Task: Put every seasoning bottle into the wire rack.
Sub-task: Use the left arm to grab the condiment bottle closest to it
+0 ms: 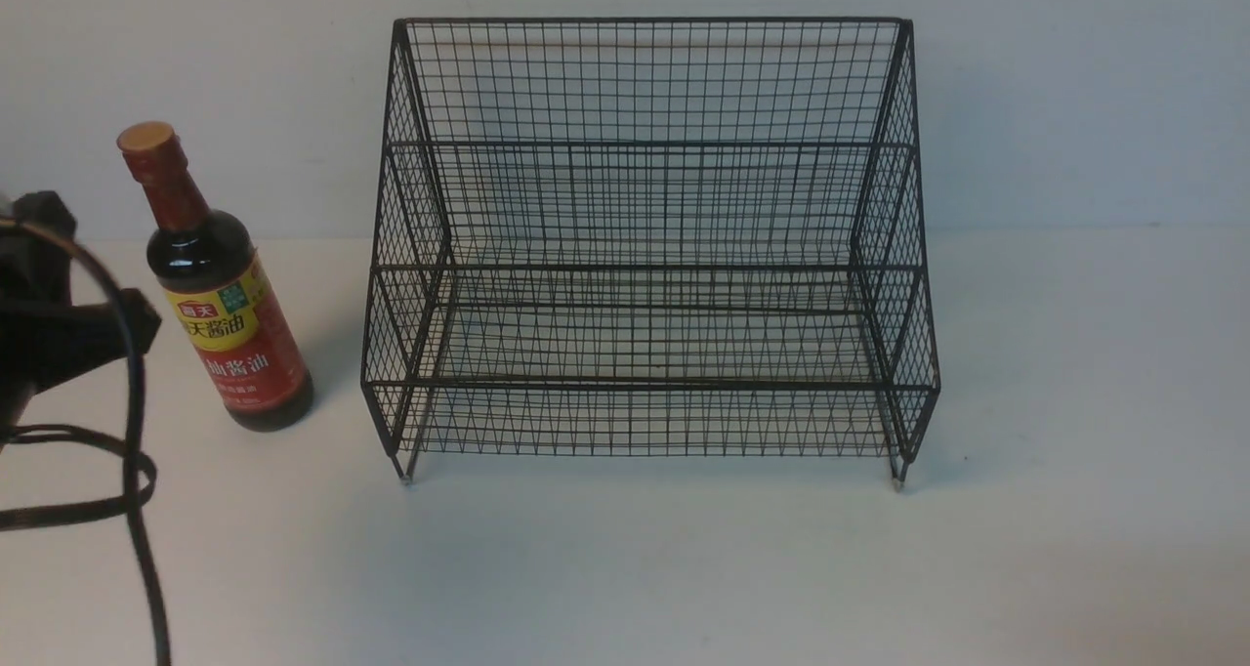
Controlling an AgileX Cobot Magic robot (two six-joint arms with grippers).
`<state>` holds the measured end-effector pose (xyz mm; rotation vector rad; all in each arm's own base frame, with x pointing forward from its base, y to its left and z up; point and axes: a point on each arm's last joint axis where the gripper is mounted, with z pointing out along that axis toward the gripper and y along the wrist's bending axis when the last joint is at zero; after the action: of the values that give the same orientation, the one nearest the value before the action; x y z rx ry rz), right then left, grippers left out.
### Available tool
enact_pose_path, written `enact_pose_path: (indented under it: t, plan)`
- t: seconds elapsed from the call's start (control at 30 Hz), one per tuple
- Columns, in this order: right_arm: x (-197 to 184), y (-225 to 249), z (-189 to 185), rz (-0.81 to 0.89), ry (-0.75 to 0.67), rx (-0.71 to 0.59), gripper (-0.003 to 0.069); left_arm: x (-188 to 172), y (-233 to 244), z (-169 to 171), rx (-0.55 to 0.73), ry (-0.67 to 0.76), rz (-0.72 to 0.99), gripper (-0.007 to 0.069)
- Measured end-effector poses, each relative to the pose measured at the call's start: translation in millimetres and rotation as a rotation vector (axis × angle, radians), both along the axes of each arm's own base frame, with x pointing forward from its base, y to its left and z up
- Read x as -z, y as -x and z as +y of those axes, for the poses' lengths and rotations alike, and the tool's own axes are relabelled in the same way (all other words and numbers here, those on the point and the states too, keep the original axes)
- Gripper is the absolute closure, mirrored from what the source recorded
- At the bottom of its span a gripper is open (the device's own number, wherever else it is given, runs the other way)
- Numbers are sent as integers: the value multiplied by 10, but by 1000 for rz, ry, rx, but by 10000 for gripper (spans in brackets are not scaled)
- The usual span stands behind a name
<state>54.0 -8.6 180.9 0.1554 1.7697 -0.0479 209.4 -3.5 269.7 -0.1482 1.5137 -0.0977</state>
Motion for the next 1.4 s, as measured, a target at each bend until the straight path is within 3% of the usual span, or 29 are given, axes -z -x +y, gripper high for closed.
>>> enact_pose_path:
  t: [0.33,0.57,0.77,1.4]
  plan:
    - [0,0,0,-1,-9,2,671,229,-408,-18,-7,-28,47,535]
    - [0,0,0,-2,-16,3,671,389,-598,-13,-24,-38,107,276]
    - [0,0,0,-2,-18,4,671,333,-714,68,-115,-34,97,123]
    - [0,0,0,-2,-19,4,671,417,-1230,113,-114,-105,171,102]
